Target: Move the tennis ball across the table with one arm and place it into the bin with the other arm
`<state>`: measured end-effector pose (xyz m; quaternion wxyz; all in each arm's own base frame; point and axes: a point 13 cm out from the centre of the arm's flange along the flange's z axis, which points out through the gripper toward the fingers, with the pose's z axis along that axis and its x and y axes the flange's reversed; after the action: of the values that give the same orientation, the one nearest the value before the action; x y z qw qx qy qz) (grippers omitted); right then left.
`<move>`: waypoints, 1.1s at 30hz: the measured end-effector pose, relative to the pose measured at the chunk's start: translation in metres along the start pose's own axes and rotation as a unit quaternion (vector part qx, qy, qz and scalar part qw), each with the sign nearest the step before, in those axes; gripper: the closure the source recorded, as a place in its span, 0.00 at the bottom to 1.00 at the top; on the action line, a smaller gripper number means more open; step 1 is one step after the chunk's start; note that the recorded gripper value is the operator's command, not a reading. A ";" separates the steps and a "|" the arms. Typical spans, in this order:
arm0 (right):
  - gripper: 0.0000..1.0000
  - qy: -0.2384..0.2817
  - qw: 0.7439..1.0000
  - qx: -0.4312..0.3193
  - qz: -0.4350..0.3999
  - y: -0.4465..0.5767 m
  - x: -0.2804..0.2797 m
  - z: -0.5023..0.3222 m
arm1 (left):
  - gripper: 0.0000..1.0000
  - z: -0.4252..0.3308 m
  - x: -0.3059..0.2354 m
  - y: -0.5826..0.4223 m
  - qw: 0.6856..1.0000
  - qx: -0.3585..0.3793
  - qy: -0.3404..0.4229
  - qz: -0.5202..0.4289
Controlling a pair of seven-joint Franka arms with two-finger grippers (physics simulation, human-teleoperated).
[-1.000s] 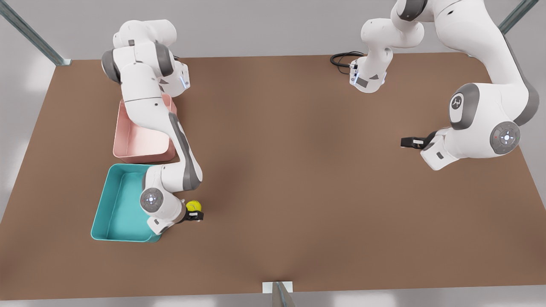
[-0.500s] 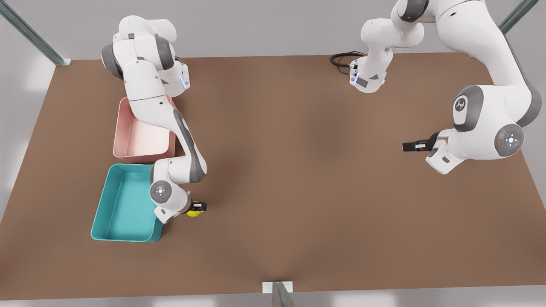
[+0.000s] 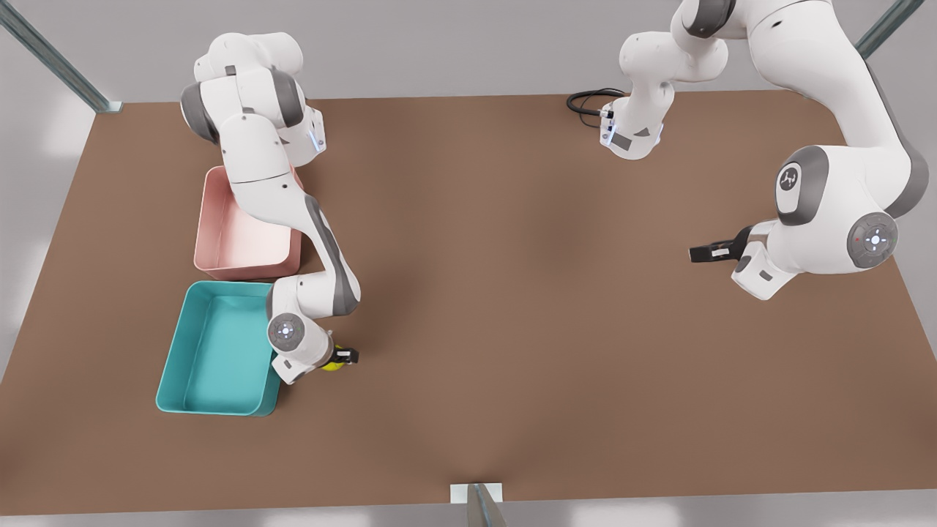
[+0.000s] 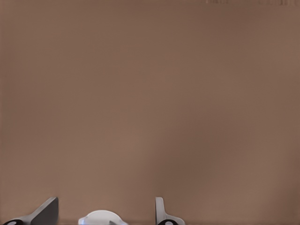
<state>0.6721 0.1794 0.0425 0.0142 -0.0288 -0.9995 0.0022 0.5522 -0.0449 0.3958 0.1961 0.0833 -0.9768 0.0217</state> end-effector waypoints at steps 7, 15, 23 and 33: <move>0.19 -0.001 1.000 -0.001 0.004 -0.005 -0.002 0.000 | 0.00 -0.002 0.004 -0.001 1.000 -0.001 0.000 -0.008; 0.19 -0.023 1.000 -0.017 0.002 -0.001 -0.018 -0.033 | 0.00 0.000 0.006 -0.002 1.000 -0.003 0.008 -0.016; 0.19 -0.004 1.000 -0.009 -0.010 -0.003 -0.005 -0.006 | 0.00 0.002 0.005 -0.001 1.000 -0.004 0.010 -0.022; 0.31 0.011 1.000 -0.002 -0.024 -0.004 0.008 0.012 | 0.00 0.002 0.005 0.000 1.000 -0.003 0.011 -0.027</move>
<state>0.6638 0.1754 0.0312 0.0249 -0.0051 -0.9997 -0.0002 0.5466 -0.0460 0.3959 0.2074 0.1088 -0.9721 0.0146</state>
